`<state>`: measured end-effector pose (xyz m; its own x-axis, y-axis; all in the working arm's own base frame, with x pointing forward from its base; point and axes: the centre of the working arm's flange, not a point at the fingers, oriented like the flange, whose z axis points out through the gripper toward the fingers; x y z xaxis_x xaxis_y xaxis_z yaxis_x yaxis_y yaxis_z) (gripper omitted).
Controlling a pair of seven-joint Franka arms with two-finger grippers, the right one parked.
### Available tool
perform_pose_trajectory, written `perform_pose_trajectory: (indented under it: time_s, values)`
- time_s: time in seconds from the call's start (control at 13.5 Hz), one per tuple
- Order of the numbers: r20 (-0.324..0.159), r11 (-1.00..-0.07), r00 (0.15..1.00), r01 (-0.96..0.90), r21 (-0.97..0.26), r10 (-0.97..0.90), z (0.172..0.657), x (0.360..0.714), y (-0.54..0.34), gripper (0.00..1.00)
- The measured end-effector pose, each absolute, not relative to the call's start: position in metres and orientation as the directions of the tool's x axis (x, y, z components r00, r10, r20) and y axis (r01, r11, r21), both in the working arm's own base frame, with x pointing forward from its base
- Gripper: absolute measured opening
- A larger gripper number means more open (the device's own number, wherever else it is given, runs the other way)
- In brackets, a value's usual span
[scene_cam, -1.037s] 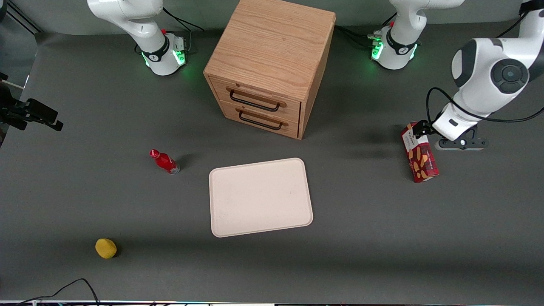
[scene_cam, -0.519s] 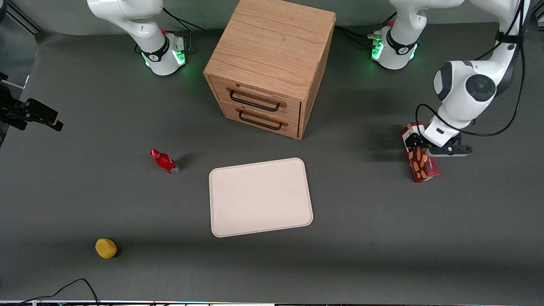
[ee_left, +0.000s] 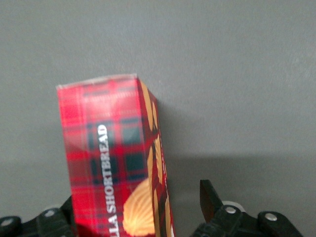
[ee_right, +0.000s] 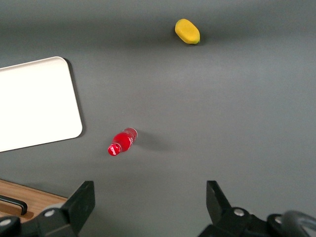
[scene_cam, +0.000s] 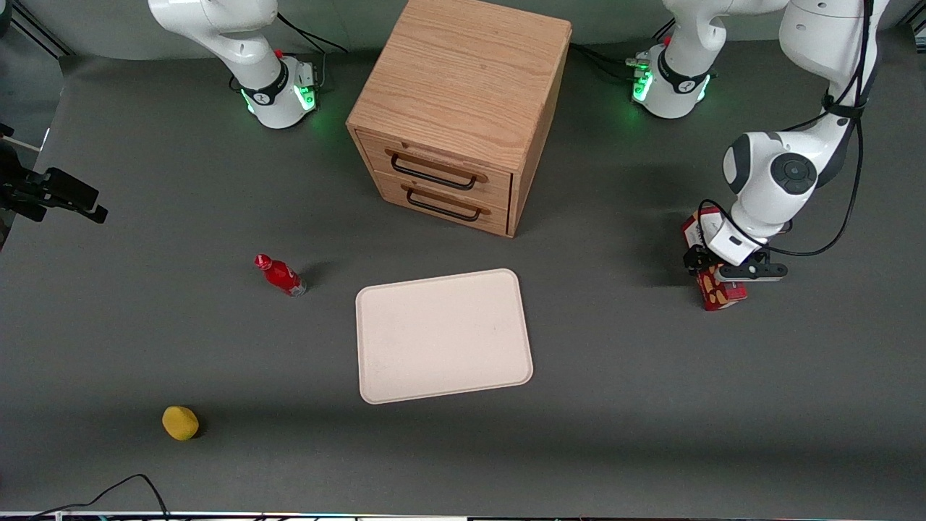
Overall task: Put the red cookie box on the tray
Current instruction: 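Close the left gripper on the shortbread box and lift it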
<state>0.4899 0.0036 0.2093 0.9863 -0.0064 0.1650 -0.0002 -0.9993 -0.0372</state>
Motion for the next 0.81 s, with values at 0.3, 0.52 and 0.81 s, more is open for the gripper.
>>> perform_pose_trajectory:
  time_s: [0.3,0.52,0.81]
  values:
    - [0.187,-0.999,0.982,0.002,-0.038,-0.005,0.2167,0.4991,0.0053,0.95]
    - [0.187,-0.999,0.982,0.003,-0.038,-0.004,0.2166,0.4991,0.0058,0.88]
    - [0.180,-0.999,0.984,0.003,-0.038,-0.004,0.2165,0.4991,0.0061,0.82]
